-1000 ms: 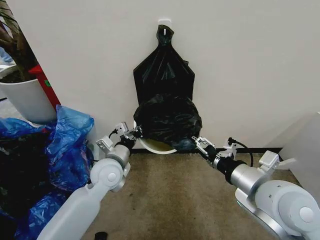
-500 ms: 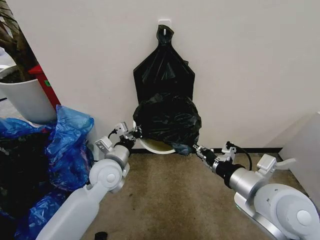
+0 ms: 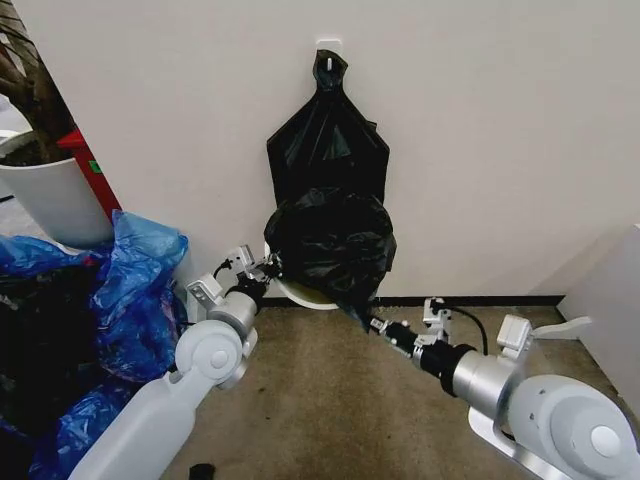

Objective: Place the garbage bag over the trash bin.

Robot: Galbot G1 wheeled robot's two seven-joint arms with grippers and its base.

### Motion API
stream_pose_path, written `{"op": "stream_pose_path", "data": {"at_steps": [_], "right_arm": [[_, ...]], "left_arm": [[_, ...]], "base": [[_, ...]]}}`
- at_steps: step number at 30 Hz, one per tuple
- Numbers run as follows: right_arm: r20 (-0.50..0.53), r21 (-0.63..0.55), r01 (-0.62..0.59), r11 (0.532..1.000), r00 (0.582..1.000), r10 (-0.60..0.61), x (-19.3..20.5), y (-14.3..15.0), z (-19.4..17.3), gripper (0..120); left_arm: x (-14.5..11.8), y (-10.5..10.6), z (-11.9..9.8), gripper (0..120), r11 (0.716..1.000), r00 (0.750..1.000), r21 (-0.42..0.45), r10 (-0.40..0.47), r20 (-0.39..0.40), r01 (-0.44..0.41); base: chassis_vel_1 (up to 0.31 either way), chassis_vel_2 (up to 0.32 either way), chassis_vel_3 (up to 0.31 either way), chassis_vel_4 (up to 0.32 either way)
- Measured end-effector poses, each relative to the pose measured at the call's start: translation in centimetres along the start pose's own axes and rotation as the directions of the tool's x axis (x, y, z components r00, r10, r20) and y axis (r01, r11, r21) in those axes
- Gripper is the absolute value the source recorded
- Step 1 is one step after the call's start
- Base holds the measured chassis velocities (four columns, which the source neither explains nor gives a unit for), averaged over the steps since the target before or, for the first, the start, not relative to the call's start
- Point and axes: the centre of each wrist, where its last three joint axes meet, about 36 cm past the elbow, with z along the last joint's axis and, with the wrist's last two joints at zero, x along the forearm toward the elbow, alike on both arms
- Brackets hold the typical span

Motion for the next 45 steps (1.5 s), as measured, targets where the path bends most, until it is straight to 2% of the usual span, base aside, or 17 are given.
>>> {"op": "stream_pose_path", "data": {"at_steps": [5, 8, 11, 18, 20, 28, 34, 45], "right_arm": [[-0.097, 0.063, 0.004, 0.998, 0.995, 0.002, -1.1, 0.3, 1.7, 0], [-0.096, 0.107, -0.004, 0.994, 0.995, 0.014, -1.6, 0.5, 2.6, 0], [-0.055, 0.162, -0.024, 0.987, 0.998, 0.033, -2.0, 0.7, 3.5, 0], [-0.018, 0.2, -0.049, 0.979, 0.998, 0.054, -2.6, 0.4, 4.2, 0], [0.016, 0.248, -0.086, 0.965, 0.996, 0.085, -3.6, -0.8, 4.8, 0], [0.062, 0.33, -0.15, 0.932, 0.989, 0.138, -4.8, -2.2, 5.9, 0], [0.119, 0.411, -0.236, 0.881, 0.972, 0.204, -6.2, -4.2, 6.6, 0], [0.171, 0.438, -0.331, 0.836, 0.944, 0.284, -7.3, -6.5, 7.0, 0]], "left_arm": [[0.0, -0.4, -0.1, 2, 1.0, 1.0, 0.003, 0.001, 0.0, -0.001], [0.2, -0.7, -0.2, 2, 1.0, 1.0, 0.003, 0.004, -0.004, -0.004], [1.0, -0.8, -0.4, 2, 1.0, 1.0, -0.015, 0.0, -0.021, 0.0], [2.0, -1.0, -0.4, 2, 0.999, 0.998, -0.029, -0.018, -0.055, 0.016], [2.9, -1.8, -0.7, 2, 0.999, 0.995, -0.012, -0.038, -0.096, 0.037], [4.3, -3.1, -1.9, 2, 0.998, 0.988, 0.002, -0.066, -0.137, 0.067], [5.8, -4.1, -2.5, 2, 0.994, 0.977, 0.036, -0.094, -0.19, 0.102], [7.2, -5.0, -2.7, 2, 0.99, 0.964, 0.067, -0.105, -0.246, 0.125]], "base": [[0.0, 0.0, 0.0, 0.0], [0.0, 0.0, 0.0, 0.0], [0.0, 0.0, 0.0, 0.0], [0.0, 0.0, 0.0, 0.0], [0.0, 0.0, 0.0, 0.0], [0.0, 0.0, 0.0, 0.0], [0.0, 0.0, 0.0, 0.0], [0.0, 0.0, 0.0, 0.0]]}}
